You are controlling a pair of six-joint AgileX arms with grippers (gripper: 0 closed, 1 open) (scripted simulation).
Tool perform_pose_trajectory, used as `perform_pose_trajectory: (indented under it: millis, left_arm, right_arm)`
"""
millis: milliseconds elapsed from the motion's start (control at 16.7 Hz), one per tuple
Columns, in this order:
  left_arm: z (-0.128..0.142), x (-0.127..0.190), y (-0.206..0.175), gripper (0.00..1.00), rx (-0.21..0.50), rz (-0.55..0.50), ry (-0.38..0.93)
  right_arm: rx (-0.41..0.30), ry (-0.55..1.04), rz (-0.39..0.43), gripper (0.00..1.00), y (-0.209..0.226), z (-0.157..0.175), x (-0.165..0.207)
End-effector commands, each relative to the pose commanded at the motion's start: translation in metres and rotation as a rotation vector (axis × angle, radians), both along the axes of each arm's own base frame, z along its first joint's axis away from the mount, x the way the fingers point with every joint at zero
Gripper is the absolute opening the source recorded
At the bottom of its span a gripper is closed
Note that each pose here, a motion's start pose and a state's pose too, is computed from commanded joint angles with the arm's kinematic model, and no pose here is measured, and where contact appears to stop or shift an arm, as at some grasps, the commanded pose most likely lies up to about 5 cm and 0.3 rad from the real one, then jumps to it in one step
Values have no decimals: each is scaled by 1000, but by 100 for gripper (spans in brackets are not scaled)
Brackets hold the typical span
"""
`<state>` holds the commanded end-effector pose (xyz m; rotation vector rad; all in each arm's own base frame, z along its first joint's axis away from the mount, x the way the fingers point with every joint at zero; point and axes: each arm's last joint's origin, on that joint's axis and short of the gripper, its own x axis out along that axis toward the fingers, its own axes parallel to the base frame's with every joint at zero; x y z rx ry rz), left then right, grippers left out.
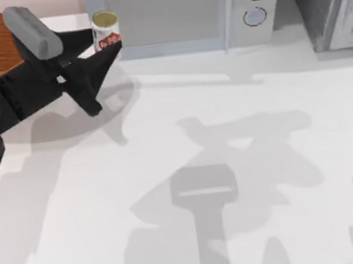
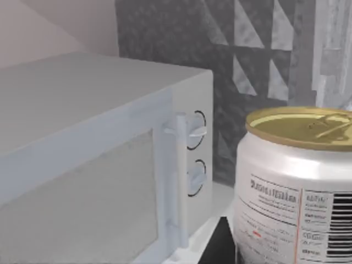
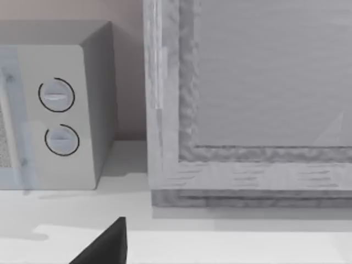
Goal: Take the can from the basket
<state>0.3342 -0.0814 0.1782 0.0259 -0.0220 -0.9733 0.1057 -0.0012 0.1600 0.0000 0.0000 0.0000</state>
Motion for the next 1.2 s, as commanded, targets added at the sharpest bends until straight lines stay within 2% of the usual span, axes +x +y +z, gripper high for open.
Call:
perform_pose_trajectory:
  millis: [540, 1200]
  left_arm:
    - [-55, 32, -12, 0, 4, -204, 23]
    - [-133, 56, -31, 0, 1, -505, 28]
  right_arm:
    - [0, 0, 0, 100, 0, 0, 0]
    - [0, 0, 0, 100, 0, 0, 0]
